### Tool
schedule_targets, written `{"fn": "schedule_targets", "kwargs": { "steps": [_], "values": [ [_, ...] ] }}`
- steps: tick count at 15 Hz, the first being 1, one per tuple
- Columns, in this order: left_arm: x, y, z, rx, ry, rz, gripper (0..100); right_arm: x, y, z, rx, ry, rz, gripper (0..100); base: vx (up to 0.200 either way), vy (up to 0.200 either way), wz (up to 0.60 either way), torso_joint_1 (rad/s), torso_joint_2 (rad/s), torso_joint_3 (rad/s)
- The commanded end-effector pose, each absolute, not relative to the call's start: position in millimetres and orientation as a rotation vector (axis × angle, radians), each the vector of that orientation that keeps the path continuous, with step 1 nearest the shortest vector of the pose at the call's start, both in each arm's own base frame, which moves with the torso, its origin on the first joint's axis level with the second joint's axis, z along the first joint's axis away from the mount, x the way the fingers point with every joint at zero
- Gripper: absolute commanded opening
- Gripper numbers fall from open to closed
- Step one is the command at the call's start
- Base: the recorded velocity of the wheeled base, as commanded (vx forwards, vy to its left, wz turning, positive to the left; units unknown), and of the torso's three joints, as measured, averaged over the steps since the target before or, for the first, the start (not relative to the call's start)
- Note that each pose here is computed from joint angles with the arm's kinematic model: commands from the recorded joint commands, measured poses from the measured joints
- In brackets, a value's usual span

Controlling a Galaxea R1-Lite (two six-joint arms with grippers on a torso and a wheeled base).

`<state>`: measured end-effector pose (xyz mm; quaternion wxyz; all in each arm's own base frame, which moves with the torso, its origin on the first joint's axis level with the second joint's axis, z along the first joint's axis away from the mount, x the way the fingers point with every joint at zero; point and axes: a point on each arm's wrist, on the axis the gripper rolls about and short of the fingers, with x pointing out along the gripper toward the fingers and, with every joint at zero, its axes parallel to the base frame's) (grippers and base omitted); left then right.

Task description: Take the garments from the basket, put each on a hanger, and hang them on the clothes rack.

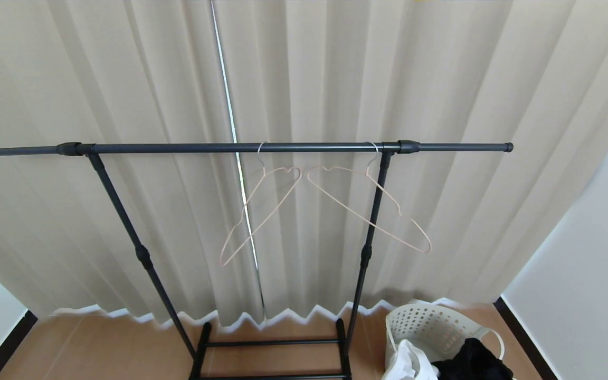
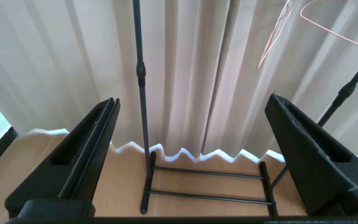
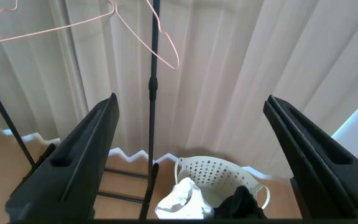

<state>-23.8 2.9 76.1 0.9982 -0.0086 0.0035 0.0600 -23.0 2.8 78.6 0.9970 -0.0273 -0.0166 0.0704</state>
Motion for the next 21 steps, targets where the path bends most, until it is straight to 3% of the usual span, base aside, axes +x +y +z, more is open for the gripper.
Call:
{"fn": "schedule_targets", "kwargs": {
  "steps": [1,13,21],
  "values": [
    [-23.7,2.9,76.1,-0.016,0.008,0.120,100,-23.1,2.8,78.6,-0.056,-0.034,0.140,100,0.000,0.000,0.00,0.000,0.00,0.000],
    [-23.6,2.6,76.1,-0.007,0.009,0.107,100,-23.1,2.7,78.6,-0.029,-0.033,0.139,100,0.000,0.000,0.00,-0.006,0.01,0.007],
    [-23.6,2.6,76.1,-0.009,0.009,0.109,100,-23.1,2.7,78.6,-0.033,-0.033,0.138,100,0.000,0.000,0.00,-0.101,0.24,0.129]
  ]
}}
